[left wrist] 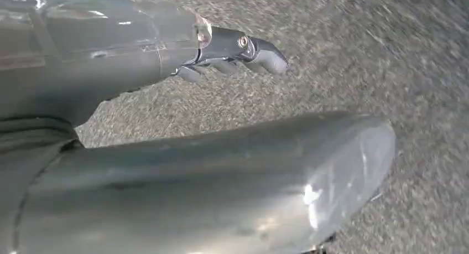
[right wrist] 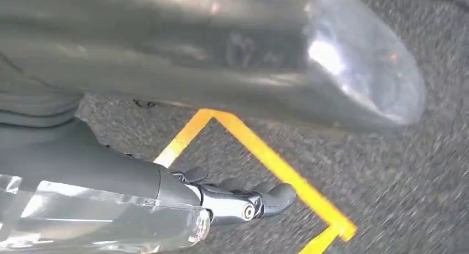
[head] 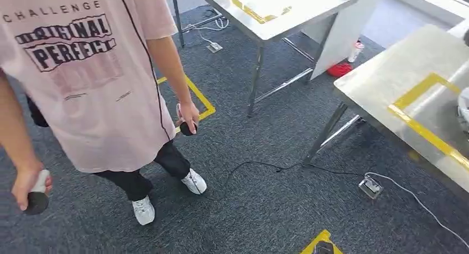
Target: Take the parts from the cabinet and place them on the table.
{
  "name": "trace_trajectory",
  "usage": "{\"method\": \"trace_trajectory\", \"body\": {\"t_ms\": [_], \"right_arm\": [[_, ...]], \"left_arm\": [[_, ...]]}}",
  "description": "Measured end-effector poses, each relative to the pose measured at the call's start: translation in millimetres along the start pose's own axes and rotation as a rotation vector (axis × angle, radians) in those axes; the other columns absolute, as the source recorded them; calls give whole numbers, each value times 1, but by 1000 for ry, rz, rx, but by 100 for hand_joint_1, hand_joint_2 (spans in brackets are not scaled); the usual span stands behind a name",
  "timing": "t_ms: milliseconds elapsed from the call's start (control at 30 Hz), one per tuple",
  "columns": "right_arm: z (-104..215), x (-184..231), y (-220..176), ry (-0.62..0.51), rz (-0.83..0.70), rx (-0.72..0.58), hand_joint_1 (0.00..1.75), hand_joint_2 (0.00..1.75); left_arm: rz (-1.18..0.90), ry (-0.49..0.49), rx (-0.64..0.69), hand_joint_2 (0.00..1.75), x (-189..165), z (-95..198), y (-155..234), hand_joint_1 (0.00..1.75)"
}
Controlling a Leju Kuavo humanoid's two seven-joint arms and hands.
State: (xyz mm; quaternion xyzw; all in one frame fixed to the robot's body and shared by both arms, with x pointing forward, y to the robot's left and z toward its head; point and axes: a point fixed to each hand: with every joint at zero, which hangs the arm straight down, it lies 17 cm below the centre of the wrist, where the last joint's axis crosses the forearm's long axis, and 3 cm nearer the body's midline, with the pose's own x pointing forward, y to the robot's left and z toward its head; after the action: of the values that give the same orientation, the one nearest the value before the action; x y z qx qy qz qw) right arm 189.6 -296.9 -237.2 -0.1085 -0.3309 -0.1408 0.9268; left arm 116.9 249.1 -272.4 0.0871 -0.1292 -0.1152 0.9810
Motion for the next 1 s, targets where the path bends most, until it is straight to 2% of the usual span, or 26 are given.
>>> {"method": "trace_trajectory", "body": {"t_ms": [1000], "right_arm": [[1,-2,0,3,10,2,0,0]], "left_arm": [[2,8,-4,0,-2,1,-3,0]]}}
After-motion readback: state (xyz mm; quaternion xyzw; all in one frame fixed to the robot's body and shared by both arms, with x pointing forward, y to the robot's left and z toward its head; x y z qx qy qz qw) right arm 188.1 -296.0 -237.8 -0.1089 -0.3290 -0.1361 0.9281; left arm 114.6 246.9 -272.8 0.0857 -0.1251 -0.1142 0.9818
